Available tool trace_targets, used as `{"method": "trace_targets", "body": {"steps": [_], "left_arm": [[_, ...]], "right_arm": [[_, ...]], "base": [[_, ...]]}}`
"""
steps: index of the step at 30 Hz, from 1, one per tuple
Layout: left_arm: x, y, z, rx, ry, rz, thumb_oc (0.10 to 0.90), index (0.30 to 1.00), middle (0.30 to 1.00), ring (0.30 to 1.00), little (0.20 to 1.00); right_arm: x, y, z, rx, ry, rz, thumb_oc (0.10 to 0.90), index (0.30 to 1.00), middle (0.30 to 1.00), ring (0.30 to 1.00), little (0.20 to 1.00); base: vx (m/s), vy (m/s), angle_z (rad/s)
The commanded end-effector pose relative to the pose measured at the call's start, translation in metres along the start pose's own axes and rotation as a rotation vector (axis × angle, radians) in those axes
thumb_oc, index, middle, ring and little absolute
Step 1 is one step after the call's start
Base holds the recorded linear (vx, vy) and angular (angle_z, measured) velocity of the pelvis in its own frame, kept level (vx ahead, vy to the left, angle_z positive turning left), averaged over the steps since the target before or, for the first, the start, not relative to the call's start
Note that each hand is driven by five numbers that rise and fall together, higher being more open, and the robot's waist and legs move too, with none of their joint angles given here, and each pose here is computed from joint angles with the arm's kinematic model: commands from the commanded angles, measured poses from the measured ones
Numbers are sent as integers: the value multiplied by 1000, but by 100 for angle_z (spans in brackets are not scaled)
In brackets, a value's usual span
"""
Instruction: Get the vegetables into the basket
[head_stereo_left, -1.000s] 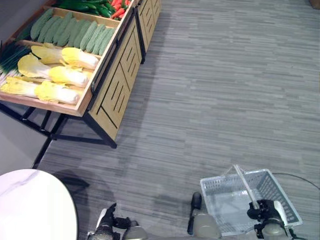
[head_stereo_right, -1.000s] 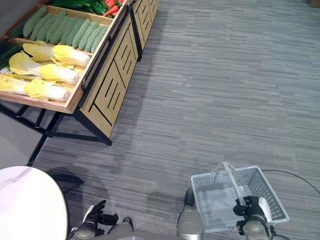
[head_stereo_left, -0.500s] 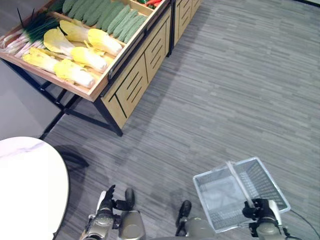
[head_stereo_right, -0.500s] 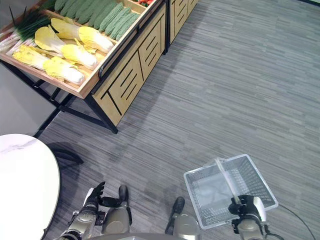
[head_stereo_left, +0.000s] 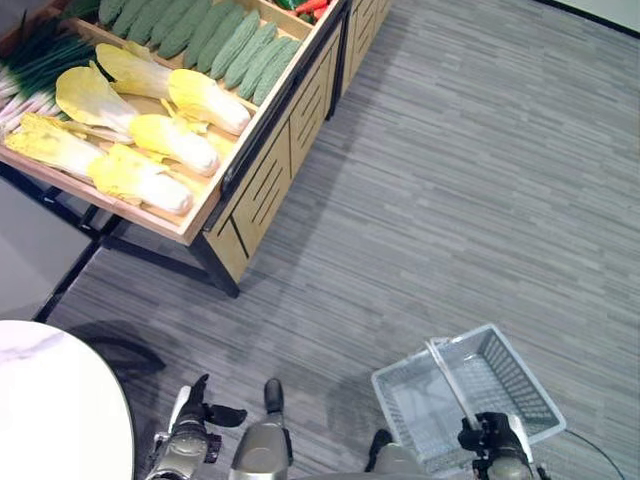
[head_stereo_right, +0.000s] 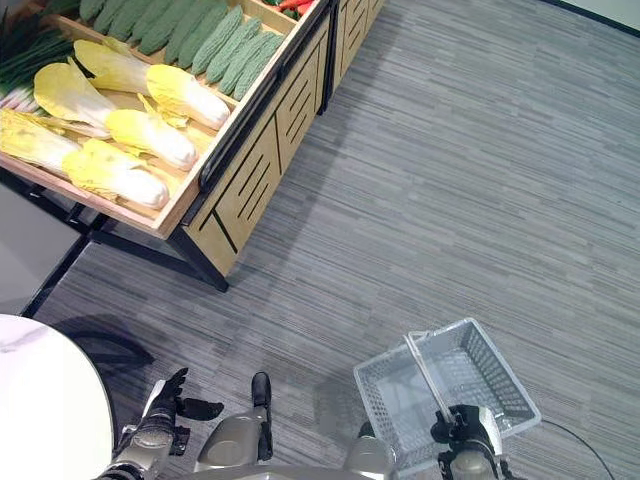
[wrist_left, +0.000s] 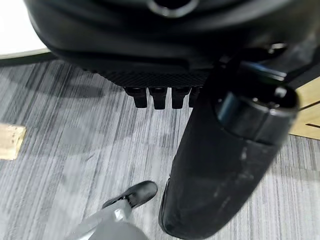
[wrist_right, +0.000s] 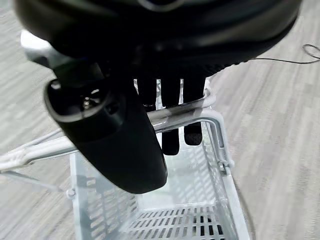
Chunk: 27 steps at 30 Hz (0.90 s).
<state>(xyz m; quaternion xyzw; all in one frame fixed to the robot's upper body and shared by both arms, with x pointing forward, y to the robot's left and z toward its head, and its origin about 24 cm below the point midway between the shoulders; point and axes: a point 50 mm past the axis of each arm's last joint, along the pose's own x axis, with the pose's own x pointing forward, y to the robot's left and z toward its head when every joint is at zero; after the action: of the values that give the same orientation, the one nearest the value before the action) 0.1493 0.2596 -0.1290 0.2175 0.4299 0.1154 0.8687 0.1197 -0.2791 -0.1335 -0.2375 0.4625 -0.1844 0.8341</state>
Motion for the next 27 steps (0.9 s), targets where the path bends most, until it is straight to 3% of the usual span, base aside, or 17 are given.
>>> {"method": "trace_targets", "body": {"steps": [1, 12, 21, 27], "left_arm": [[-4, -2, -5, 31, -20, -3, 900, 1000, 1000, 1000, 1000], [-2, 2, -6, 32, -8, 2, 900, 1000, 1000, 1000, 1000], [-10, -11, -26, -9, 61, -20, 900, 1000, 1000, 1000, 1000], [-7, -17, -9, -58, 18, -24, 900, 1000, 1000, 1000, 1000]], "right_arm": [[8, -33, 22, -23, -123, -97, 400, 300, 300, 300, 300], [7, -29, 24, -33, -143, -76, 400, 300, 300, 300, 300], [7, -39, 8, -67, -91, -86, 400, 300, 300, 300, 300], [11, -53, 18, -63, -128, -126, 400, 300, 300, 300, 300]], "base": [[218, 305, -9], [279, -7, 17], [308, -154, 45], [165, -202, 35]]}}
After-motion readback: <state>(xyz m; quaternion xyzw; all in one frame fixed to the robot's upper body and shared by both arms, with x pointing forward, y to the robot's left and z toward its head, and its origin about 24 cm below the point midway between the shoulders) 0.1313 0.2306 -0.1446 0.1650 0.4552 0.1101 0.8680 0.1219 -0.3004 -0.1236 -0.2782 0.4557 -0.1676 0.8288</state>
